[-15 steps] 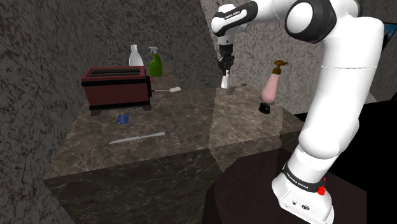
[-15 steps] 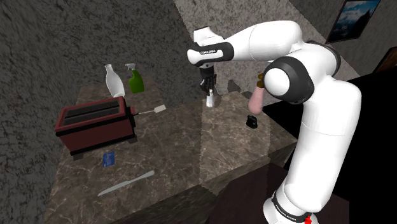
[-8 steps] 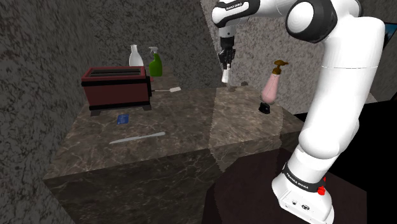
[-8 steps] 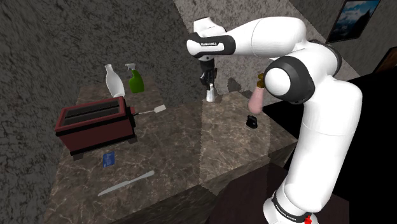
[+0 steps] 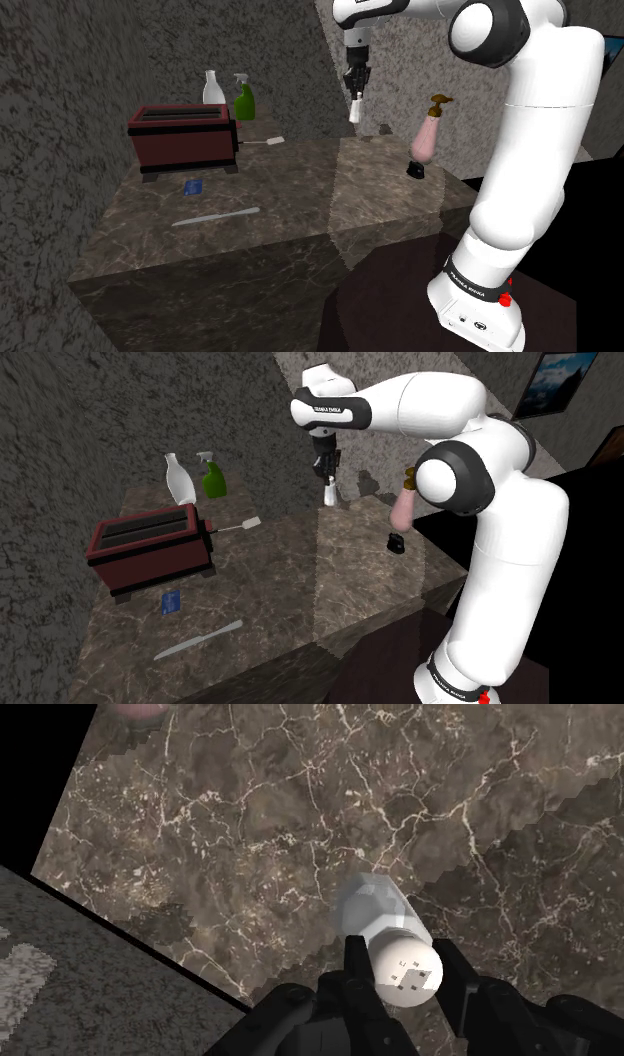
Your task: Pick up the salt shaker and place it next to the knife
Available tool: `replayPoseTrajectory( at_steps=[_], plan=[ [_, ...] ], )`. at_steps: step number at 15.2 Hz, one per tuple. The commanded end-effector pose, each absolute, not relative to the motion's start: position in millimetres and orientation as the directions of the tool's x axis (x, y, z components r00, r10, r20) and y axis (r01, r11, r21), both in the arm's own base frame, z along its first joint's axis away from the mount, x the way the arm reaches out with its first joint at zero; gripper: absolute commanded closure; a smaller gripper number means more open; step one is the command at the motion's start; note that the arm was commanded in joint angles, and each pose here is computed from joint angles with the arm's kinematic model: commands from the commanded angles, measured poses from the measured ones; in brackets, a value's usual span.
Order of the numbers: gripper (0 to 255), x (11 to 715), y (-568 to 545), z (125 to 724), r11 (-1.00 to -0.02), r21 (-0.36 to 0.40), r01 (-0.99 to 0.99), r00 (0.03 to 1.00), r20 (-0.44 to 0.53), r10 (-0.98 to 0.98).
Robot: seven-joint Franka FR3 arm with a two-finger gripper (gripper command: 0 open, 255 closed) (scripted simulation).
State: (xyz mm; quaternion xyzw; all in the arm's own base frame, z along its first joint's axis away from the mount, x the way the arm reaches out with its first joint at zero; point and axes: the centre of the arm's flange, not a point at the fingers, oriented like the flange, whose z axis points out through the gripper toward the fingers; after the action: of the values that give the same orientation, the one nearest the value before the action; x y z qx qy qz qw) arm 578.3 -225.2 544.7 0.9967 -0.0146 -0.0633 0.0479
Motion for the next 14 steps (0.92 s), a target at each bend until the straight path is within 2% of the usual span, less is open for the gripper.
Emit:
replayPoseTrajectory(
  at_steps=[1,14],
  plan=[
    [255,581.6,-205.7,546.7,-0.995,0.097,-0.023,0.992,-0.125,-0.035],
    [255,616.8,-37.7,547.6,-0.995,0.097,-0.023,0.992,-0.125,-0.035]
  ],
)
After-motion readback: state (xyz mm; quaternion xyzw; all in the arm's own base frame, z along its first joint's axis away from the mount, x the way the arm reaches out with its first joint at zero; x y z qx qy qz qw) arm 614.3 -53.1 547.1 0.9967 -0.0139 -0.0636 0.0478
